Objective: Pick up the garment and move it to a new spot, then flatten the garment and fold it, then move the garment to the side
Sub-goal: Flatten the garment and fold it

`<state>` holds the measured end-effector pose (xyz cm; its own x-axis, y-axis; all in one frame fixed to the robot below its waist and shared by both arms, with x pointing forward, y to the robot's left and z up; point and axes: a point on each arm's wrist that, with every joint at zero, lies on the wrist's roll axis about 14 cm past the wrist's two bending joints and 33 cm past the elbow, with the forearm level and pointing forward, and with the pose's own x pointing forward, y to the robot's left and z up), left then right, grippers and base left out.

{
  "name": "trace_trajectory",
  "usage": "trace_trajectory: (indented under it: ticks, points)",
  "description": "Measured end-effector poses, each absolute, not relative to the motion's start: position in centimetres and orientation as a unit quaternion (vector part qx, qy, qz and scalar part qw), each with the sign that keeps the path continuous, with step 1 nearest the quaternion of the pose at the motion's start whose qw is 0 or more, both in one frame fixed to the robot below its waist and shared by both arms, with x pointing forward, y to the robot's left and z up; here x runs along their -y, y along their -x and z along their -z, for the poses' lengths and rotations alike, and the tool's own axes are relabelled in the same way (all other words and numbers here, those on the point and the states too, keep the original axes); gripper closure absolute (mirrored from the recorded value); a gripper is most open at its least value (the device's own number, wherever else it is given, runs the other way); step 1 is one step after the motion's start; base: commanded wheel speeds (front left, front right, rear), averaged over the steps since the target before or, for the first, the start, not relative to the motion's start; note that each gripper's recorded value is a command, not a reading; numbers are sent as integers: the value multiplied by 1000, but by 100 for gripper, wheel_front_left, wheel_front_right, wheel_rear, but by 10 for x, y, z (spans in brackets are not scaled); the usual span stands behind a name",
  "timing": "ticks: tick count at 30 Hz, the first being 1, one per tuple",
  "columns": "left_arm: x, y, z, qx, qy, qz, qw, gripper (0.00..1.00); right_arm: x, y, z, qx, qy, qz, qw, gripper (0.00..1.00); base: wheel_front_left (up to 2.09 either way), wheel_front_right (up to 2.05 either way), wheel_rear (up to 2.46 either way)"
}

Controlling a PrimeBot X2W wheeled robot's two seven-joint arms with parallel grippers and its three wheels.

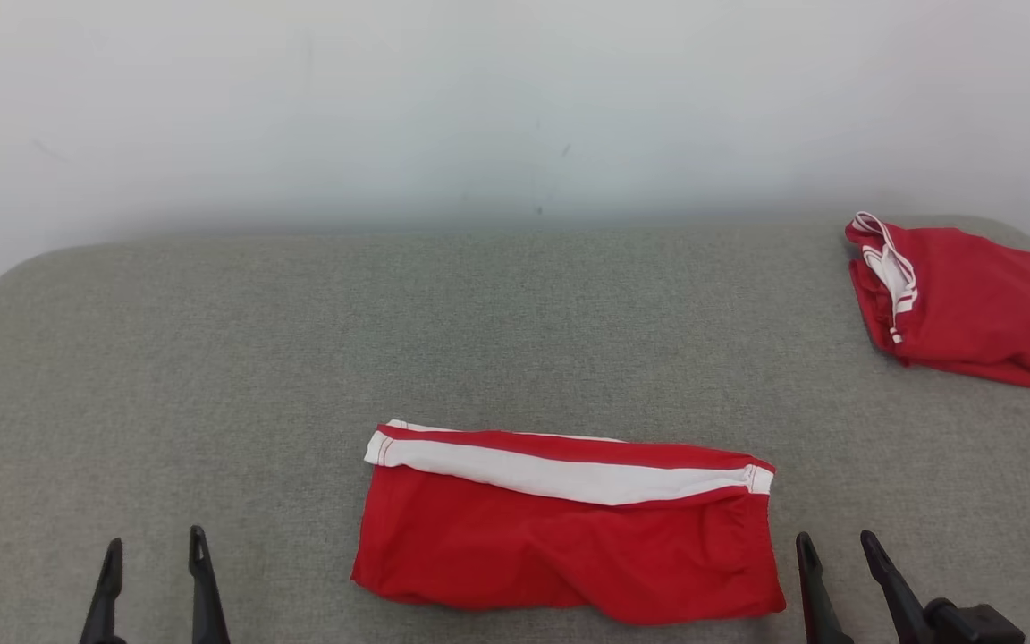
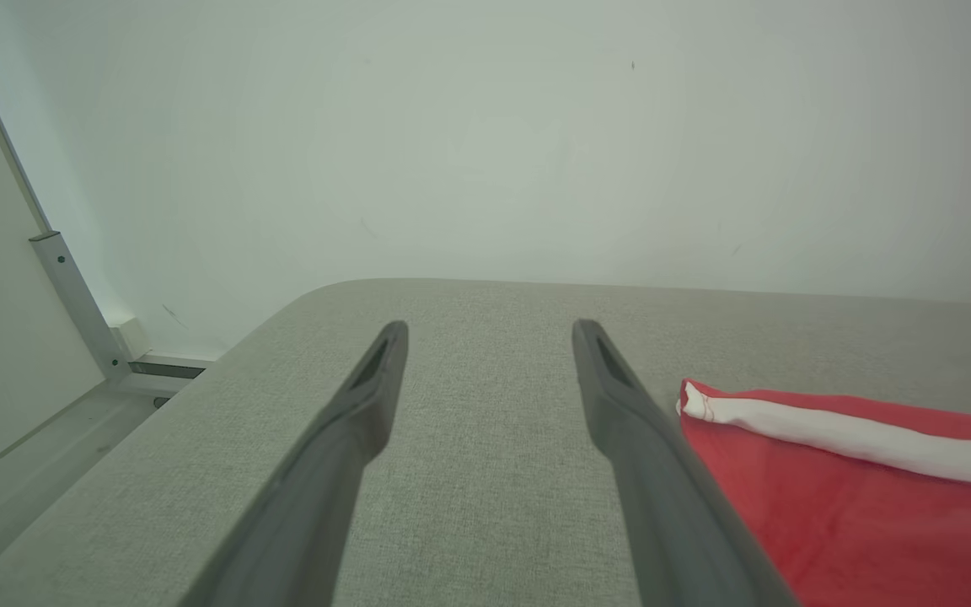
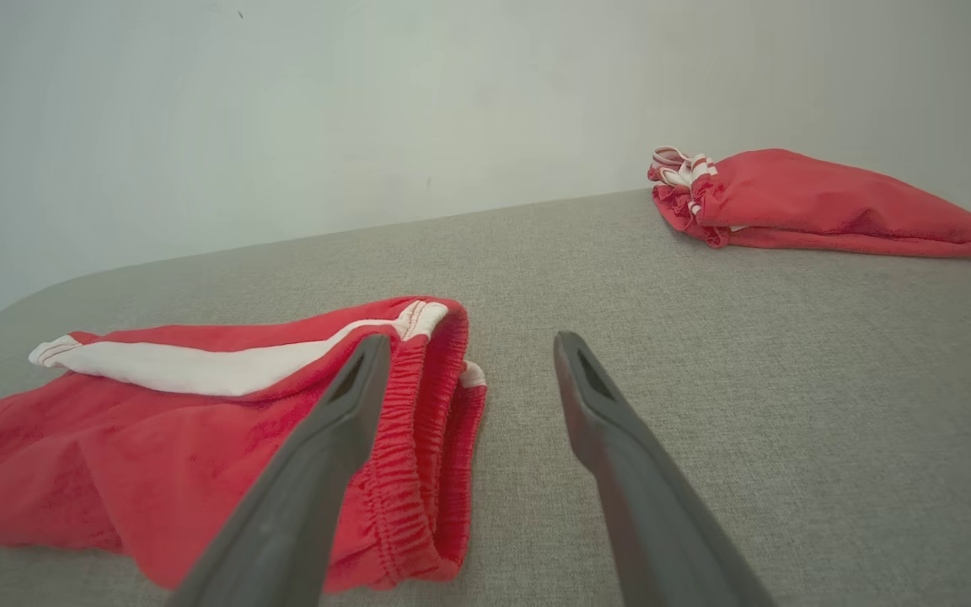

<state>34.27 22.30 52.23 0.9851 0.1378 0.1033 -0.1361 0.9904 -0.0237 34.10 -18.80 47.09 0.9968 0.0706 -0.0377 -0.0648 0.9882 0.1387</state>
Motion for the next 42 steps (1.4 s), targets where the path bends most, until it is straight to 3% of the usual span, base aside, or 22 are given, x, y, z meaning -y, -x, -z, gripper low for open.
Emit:
trace_trajectory:
  ticks: [14, 24, 26, 27, 28, 35, 42]
  points:
    - [-212, -341, -515, 48, 24, -54, 997, 0, 168, -391, -435, -127, -43, -63, 989, 0, 0, 0, 0]
    - [-218, -338, -510, 42, 29, -64, 997, 0, 170, -388, -384, -221, -65, -44, 972, 0, 0, 0, 0]
    - [-218, -337, -509, 42, 30, -64, 997, 0, 163, -388, -381, -228, -78, -48, 969, 51, 0, 0, 0]
    - [-218, -337, -509, 41, 30, -64, 997, 0, 159, -388, -380, -231, -83, -52, 968, 64, 0, 0, 0]
    - [-218, -337, -508, 41, 31, -62, 997, 0, 156, -388, -379, -233, -86, -55, 967, 100, 0, 0, 0]
    - [-215, -342, -507, 41, 31, -57, 997, 0, 169, -409, -399, -217, -77, -56, 972, 100, 0, 0, 0]
    - [-212, -343, -500, 29, 19, -48, 998, 0, 246, -432, -436, -197, -22, -8, 980, 100, 0, 0, 0]
